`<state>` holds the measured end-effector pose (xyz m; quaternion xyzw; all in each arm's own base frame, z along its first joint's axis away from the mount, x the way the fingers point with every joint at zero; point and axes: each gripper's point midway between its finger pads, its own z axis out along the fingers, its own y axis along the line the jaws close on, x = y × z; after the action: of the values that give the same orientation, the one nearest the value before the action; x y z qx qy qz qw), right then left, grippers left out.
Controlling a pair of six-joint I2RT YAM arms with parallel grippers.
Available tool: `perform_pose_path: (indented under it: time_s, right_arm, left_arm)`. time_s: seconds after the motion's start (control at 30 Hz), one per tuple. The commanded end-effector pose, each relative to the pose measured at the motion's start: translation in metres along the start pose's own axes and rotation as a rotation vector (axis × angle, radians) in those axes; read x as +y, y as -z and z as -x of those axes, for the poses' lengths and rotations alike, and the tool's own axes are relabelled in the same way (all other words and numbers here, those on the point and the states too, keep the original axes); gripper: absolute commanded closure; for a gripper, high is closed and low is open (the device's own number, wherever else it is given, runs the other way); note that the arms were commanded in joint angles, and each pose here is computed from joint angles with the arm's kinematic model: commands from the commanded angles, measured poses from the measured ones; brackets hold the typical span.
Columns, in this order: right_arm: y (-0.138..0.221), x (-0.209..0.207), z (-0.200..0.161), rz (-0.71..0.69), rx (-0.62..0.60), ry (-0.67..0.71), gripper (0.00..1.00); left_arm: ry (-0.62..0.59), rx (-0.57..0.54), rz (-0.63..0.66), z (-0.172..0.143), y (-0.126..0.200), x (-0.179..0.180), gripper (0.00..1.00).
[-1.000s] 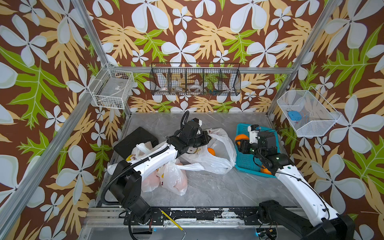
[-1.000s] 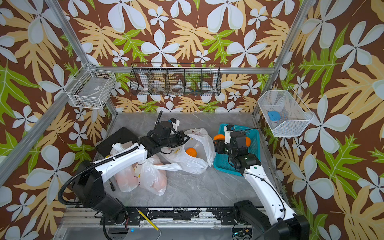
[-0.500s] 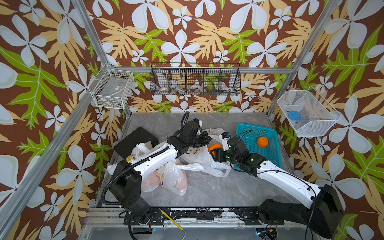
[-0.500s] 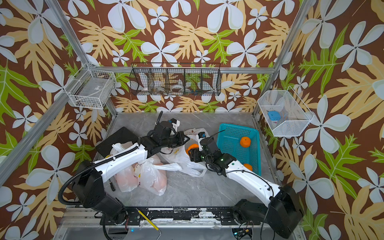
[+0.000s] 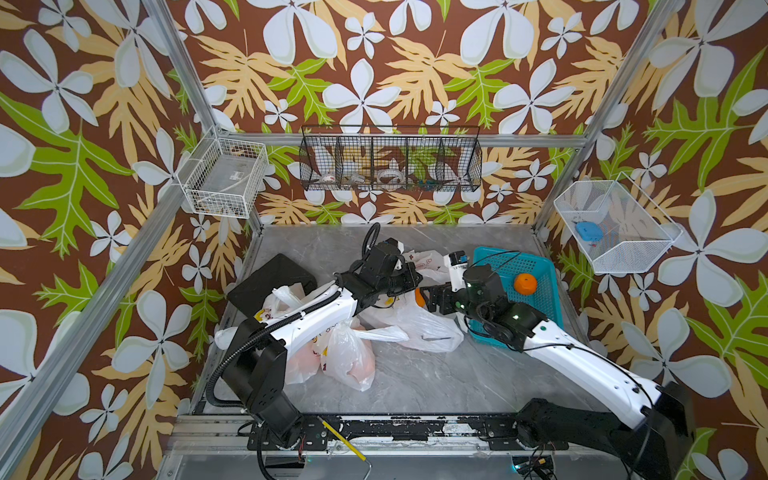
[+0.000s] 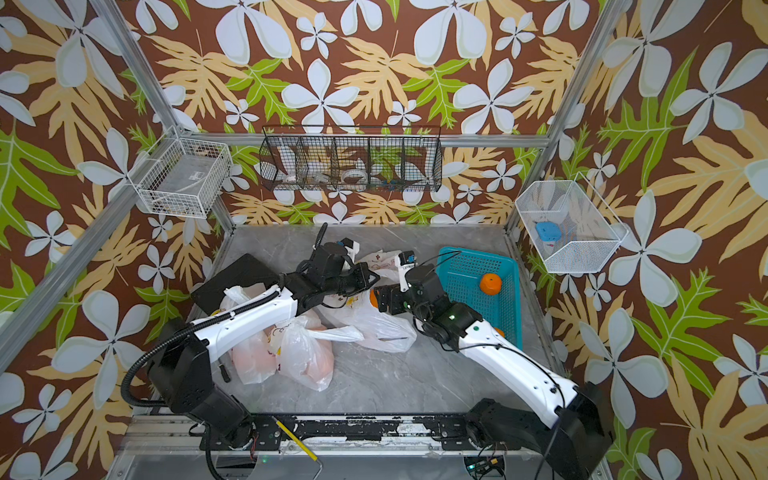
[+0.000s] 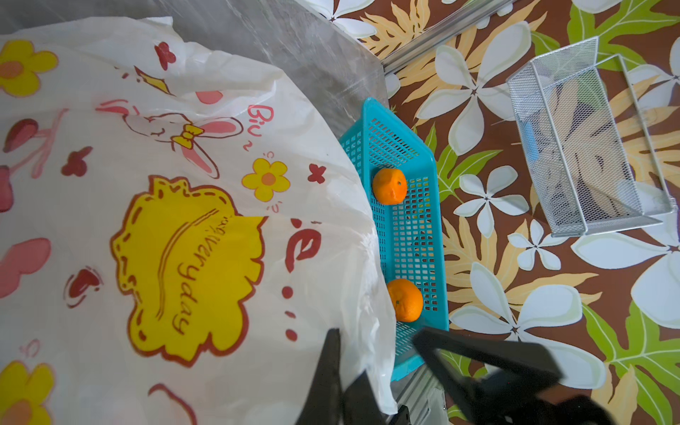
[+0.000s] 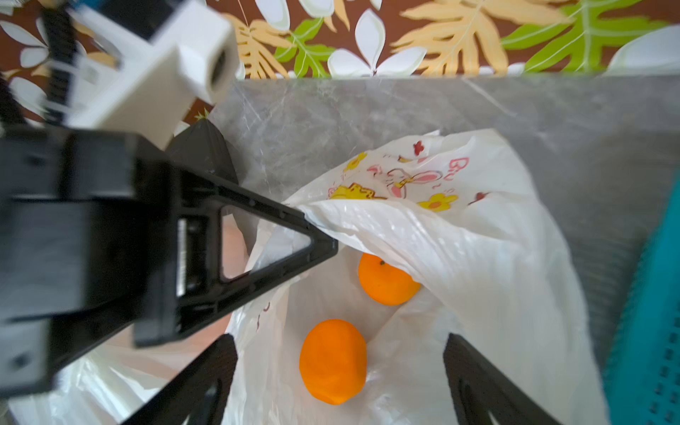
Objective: Place the oranges into plastic bags & tie knots
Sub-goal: Place the orange in the plastic bag, then pick up the orange from the basket.
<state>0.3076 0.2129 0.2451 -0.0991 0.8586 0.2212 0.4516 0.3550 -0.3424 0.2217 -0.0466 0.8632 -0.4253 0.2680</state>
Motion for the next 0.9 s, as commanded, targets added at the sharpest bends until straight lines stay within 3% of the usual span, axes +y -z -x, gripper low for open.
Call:
perform_pose_path:
  time_s: [0.0, 0.23, 0.4, 0.53, 0.73, 0.87]
  right_arm:
    - [0.025, -0.034, -0.009, -0.129, 0.037, 0.026, 0.1]
    - [0.056, -0.13, -0.005, -0.369, 0.025, -0.017, 0.01]
    - [0.045, -0.217, -0.023, -0.53, 0.106, -0.114, 0.01]
    - [0.028, -0.275, -0.035, -0.736, 0.197, -0.085, 0.01]
    - [0.003, -0.337, -0.052, -0.927, 0.334, -0.075, 0.01]
    - [-0.014, -0.359, -0.059, -0.974, 0.38, -0.067, 0.01]
  left_arm:
    - [-0.004, -0.032, -0.01, 0.009, 0.0, -0.003, 1.0]
    - [-0.027, -0.018, -0.016, 0.006, 0.001, -0.003, 1.0]
    - [-0.025, -0.023, -0.02, 0.005, 0.005, -0.002, 1.0]
    - [-0.025, -0.021, -0.029, 0.004, 0.006, -0.004, 1.0]
    - [-0.031, -0.015, -0.038, 0.004, 0.007, -0.007, 1.0]
    - [-0.036, -0.018, -0.039, 0.004, 0.008, -0.007, 1.0]
